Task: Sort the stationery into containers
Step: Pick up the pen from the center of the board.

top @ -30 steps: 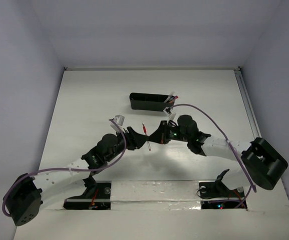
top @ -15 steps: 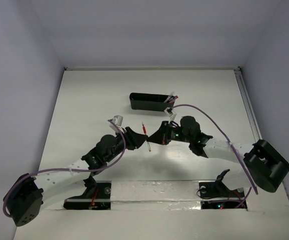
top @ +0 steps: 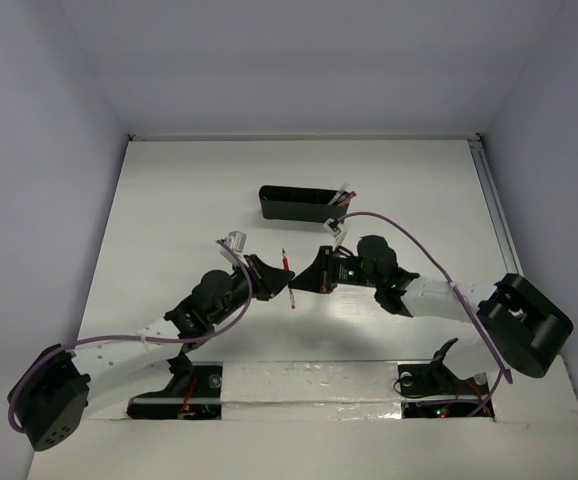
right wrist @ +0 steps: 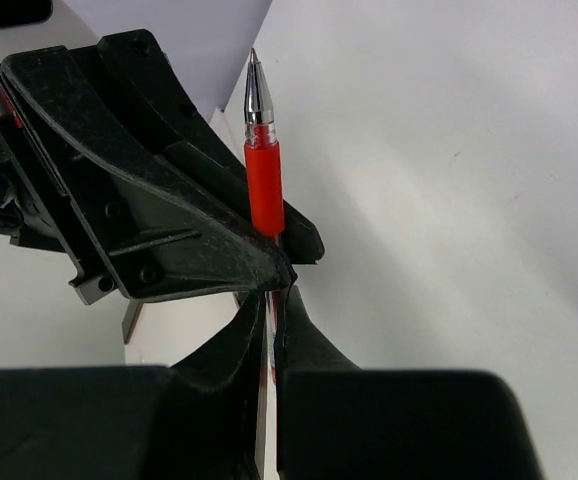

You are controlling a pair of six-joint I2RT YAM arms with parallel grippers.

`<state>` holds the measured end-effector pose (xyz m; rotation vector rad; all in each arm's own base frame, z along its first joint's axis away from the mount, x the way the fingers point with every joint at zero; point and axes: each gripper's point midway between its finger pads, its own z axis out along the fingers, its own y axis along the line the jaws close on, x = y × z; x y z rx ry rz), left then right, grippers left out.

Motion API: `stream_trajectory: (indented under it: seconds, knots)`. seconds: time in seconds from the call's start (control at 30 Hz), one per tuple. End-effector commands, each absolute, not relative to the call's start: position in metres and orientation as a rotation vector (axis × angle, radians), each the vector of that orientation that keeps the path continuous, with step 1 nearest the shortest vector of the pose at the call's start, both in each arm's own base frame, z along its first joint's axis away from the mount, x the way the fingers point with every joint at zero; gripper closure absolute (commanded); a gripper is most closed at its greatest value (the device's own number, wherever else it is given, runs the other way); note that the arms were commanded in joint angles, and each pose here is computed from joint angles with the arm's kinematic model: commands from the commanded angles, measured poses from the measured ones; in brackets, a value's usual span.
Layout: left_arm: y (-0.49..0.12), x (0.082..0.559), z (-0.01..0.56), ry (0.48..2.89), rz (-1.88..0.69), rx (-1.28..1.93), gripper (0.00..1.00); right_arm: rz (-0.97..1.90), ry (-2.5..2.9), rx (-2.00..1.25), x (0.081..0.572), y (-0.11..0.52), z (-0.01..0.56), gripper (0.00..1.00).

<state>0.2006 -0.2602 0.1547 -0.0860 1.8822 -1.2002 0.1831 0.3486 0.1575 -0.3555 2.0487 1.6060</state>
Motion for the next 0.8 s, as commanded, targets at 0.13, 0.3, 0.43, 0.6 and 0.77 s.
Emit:
stream_trajectory:
  seconds: [0.13, 0.3, 0.43, 0.6, 0.77]
  knots:
    - [-0.262, 0.197, 0.17, 1.829, -1.245, -0.042, 1.0, 1.645, 1.924, -0.356, 0.186, 0.352, 0.18, 0.99]
    - [-0.254, 0.202, 0.175, 1.812, -1.189, -0.015, 1.0, 1.543, 1.971, -0.322, 0.189, 0.34, 0.172, 0.56]
    - [-0.246, 0.204, 0.17, 1.829, -1.127, 0.026, 1.0, 1.308, 2.048, -0.279, 0.203, 0.319, 0.16, 0.37]
    - [-0.241, 0.205, 0.17, 1.828, -1.06, 0.098, 1.0, 0.915, 2.208, -0.109, 0.234, 0.277, 0.125, 0.48]
    - [-0.247, 0.197, 0.167, 1.837, -1.071, 0.197, 1.0, 0.572, 2.379, -0.051, 0.265, 0.252, 0.084, 0.47]
